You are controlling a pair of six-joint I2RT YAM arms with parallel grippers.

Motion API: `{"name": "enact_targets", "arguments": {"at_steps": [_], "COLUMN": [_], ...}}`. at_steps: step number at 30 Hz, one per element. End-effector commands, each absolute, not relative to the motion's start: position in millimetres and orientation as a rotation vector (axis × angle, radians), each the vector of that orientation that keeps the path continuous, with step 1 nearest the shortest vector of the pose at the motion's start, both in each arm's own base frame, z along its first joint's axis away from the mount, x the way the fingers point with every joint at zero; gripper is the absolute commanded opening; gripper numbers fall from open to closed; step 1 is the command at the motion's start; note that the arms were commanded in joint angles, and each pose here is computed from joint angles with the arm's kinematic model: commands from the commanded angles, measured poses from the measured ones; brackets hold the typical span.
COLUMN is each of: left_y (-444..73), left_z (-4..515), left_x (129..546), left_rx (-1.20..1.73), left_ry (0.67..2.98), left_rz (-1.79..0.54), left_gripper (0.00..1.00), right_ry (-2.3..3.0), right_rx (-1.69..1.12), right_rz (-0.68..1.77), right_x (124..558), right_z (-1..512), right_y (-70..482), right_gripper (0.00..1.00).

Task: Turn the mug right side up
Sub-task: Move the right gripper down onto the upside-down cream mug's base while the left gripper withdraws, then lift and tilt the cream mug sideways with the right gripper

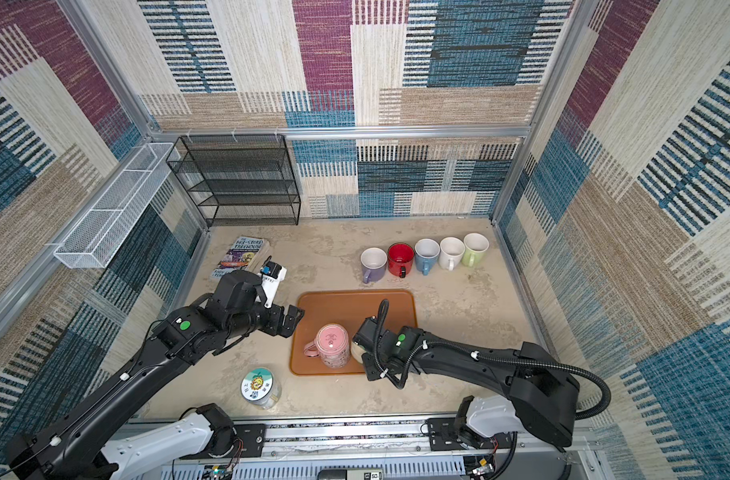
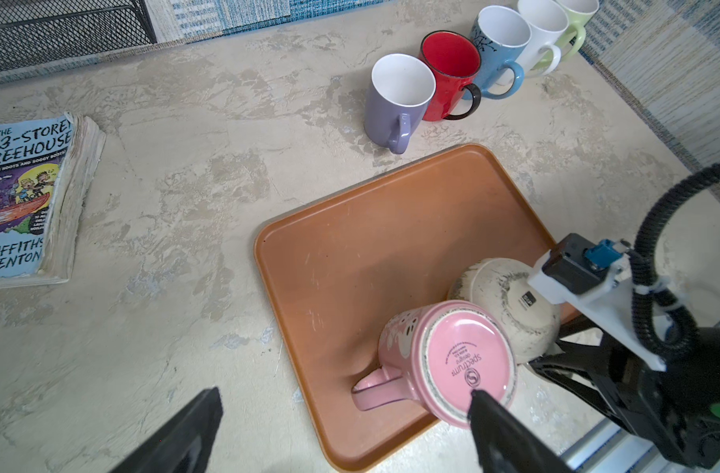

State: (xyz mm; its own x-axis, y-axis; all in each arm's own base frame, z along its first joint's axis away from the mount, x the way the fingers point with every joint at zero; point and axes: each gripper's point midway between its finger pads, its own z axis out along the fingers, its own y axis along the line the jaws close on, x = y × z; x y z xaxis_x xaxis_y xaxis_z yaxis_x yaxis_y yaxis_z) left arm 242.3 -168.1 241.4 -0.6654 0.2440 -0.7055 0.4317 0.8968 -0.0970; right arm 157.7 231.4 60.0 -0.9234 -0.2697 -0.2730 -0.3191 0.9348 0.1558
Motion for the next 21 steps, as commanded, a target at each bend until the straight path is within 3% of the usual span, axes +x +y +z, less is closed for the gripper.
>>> {"name": "enact_targets", "arguments": {"at_steps": [1, 21], "left_y": [-170, -175], "left_z": [244, 237], "left_x": [243, 242], "left_rx": [0.508, 0.525], "left_ry": [2.306, 2.326], "left_rz": [-0.341, -0.360], "left_gripper": [0.99, 0.99], "right_ry": [2.794, 2.756], "right_rx": [-0.444, -0.438], "right_rz": [0.262, 0.251], "right_x": [173, 224], "right_z": [63, 60], "right_y": [236, 232], "right_gripper": [0.34, 0.07]}}
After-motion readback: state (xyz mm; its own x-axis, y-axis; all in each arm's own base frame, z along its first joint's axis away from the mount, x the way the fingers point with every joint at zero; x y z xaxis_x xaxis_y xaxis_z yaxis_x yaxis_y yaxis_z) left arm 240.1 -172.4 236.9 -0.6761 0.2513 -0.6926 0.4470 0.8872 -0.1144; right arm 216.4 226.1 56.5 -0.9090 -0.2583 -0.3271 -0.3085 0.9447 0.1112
